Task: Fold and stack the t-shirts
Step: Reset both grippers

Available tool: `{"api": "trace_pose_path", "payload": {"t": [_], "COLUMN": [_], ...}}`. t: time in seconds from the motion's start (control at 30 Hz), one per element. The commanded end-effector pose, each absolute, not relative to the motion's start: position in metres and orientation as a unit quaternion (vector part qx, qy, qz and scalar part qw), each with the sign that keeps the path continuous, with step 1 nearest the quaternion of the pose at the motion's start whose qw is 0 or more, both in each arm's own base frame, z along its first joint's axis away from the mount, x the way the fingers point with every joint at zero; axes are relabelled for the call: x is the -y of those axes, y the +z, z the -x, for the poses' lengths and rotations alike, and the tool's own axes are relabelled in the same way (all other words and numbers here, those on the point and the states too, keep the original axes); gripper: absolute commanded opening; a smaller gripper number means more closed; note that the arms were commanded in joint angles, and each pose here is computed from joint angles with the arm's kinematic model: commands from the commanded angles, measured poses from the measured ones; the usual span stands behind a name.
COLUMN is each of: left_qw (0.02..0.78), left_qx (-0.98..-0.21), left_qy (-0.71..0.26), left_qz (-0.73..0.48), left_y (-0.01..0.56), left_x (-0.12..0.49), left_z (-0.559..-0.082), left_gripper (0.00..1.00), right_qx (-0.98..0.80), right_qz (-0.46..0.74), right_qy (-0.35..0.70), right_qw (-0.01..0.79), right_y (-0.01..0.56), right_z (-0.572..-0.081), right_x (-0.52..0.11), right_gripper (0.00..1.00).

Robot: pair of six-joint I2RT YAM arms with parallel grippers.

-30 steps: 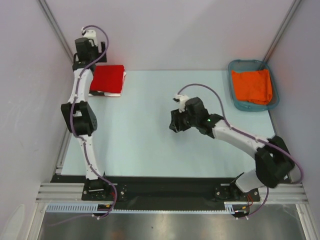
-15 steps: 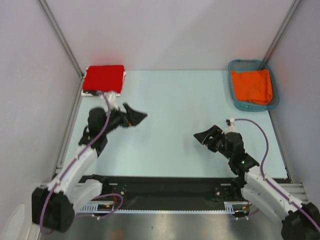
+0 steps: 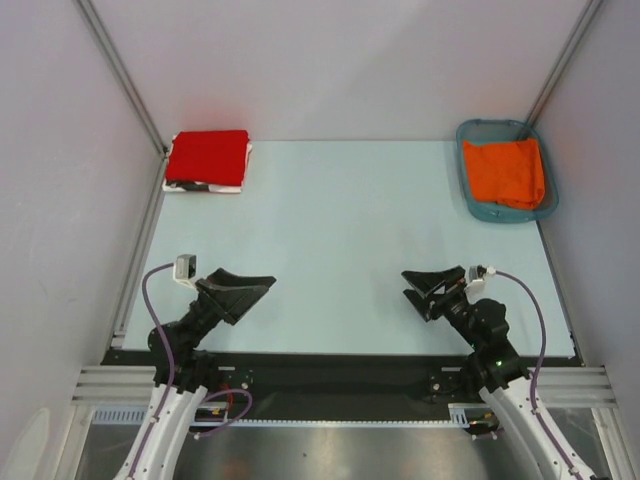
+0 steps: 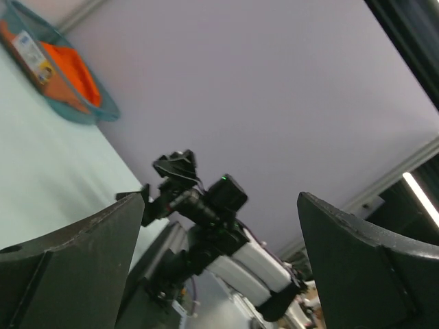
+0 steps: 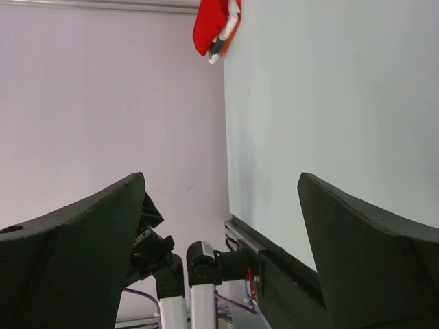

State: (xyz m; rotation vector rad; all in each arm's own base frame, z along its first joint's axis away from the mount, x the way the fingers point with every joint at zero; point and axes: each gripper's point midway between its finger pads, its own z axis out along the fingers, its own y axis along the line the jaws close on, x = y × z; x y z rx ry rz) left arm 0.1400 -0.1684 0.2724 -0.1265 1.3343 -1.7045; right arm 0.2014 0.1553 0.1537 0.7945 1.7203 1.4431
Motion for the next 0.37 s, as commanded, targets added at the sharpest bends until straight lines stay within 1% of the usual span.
{"api": "trace_pose_path", "payload": {"t": [0.0, 0.03, 0.1, 0.2, 0.23, 0.27, 0.3, 0.33], "left_qw": [0.365, 0.375, 0.373, 0.367, 0.373, 0.378, 0.362, 0.378], "left_qx": [-0.569, -0.551, -0.538, -0.508, -0.489, -0.467, -0.446, -0.397], "left_qy": [-0.732, -0.743, -0.754, -0.777, -0.787, -0.798, -0.816, -0.836], "left_qz": [0.077, 0.061, 0.059, 0.059, 0.051, 0.055, 0.059, 0.026], "left_y": [0.204, 0.213, 0.22, 0.237, 0.246, 0.256, 0.267, 0.289], "left_x": [0.18, 0.179, 0.178, 0.173, 0.17, 0.166, 0.161, 0.153], "left_z": [-0.134, -0.129, -0.125, -0.116, -0.11, -0.107, -0.1, -0.079], "left_gripper": [1.0, 1.0, 1.0, 1.0, 1.0, 1.0, 1.0, 1.0], "right_qx": [-0.728, -0.73, -0.734, -0.735, -0.701, -0.677, -0.644, -0.56], "right_qz": [-0.341, -0.333, -0.33, -0.28, -0.226, -0.197, -0.17, -0.111], "right_qy": [0.528, 0.535, 0.541, 0.573, 0.628, 0.659, 0.693, 0.763], "right_qw": [0.276, 0.264, 0.244, 0.231, 0.253, 0.263, 0.275, 0.303], "right_y": [0.08, 0.081, 0.08, 0.093, 0.129, 0.15, 0.176, 0.229], "right_z": [-0.183, -0.18, -0.175, -0.163, -0.159, -0.154, -0.148, -0.127], "right_x": [-0.163, -0.166, -0.171, -0.182, -0.19, -0.193, -0.194, -0.189], "right_gripper": [1.0, 1.0, 1.0, 0.99, 1.0, 1.0, 1.0, 1.0]}}
